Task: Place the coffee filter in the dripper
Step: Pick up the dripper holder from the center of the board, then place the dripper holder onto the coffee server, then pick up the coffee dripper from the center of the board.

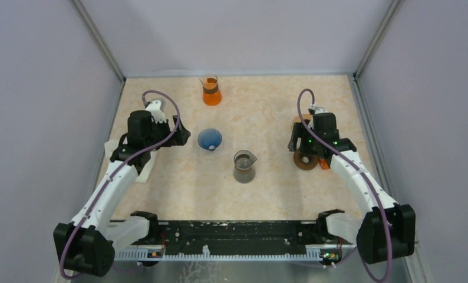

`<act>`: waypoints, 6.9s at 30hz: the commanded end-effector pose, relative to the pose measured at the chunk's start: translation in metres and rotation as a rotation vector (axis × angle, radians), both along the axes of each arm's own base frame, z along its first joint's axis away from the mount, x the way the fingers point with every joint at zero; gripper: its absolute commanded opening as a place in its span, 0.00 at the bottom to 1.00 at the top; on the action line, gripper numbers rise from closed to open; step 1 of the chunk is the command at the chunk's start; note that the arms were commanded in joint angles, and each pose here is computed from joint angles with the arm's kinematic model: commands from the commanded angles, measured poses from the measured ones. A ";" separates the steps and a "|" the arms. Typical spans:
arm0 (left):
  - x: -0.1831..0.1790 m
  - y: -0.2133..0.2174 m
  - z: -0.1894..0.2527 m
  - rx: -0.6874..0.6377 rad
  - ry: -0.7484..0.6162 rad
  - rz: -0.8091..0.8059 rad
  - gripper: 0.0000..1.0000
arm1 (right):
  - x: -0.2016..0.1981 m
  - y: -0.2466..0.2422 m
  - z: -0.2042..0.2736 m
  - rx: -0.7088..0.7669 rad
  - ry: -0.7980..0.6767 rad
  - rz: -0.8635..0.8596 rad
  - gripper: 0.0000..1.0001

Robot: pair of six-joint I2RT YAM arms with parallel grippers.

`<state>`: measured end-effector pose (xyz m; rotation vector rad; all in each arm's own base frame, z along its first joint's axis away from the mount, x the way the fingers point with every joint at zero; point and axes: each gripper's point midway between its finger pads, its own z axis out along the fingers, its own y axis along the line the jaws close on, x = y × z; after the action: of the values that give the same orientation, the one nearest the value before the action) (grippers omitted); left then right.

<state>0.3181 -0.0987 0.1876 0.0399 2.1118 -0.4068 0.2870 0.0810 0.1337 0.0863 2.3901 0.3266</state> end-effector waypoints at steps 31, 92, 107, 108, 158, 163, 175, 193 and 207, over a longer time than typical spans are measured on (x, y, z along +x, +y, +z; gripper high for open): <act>-0.001 0.011 0.008 0.035 -0.047 0.036 0.99 | 0.028 -0.009 -0.093 -0.167 0.146 -0.147 0.52; 0.003 0.008 -0.024 -0.064 0.084 0.033 0.99 | -0.035 0.211 0.096 -0.079 -0.085 0.599 0.16; 0.004 0.007 -0.027 -0.064 0.091 0.009 0.99 | -0.055 0.231 0.062 -0.158 0.038 0.651 0.17; 0.004 0.006 -0.027 -0.065 0.091 0.008 0.99 | -0.056 0.232 0.061 -0.161 0.042 0.653 0.17; 0.002 -0.008 -0.033 -0.117 0.142 -0.068 0.99 | -0.065 0.242 0.065 -0.177 0.003 0.642 0.57; 0.001 -0.019 -0.035 -0.167 0.174 -0.109 0.99 | -0.065 0.235 0.081 -0.135 -0.068 0.614 0.65; 0.012 -0.049 -0.053 -0.373 0.308 -0.133 0.93 | -0.040 0.170 0.109 -0.077 -0.199 0.455 0.78; 0.043 -0.063 -0.075 -0.472 0.364 -0.112 0.54 | -0.031 0.141 0.093 0.036 -0.249 0.334 0.93; 0.046 -0.070 -0.095 -0.458 0.411 -0.118 0.32 | -0.024 0.132 0.083 0.036 -0.249 0.293 0.93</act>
<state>0.3524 -0.1632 0.0828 -0.2452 2.4088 -1.0195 0.2555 0.2115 0.1945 -0.3232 2.2316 0.4413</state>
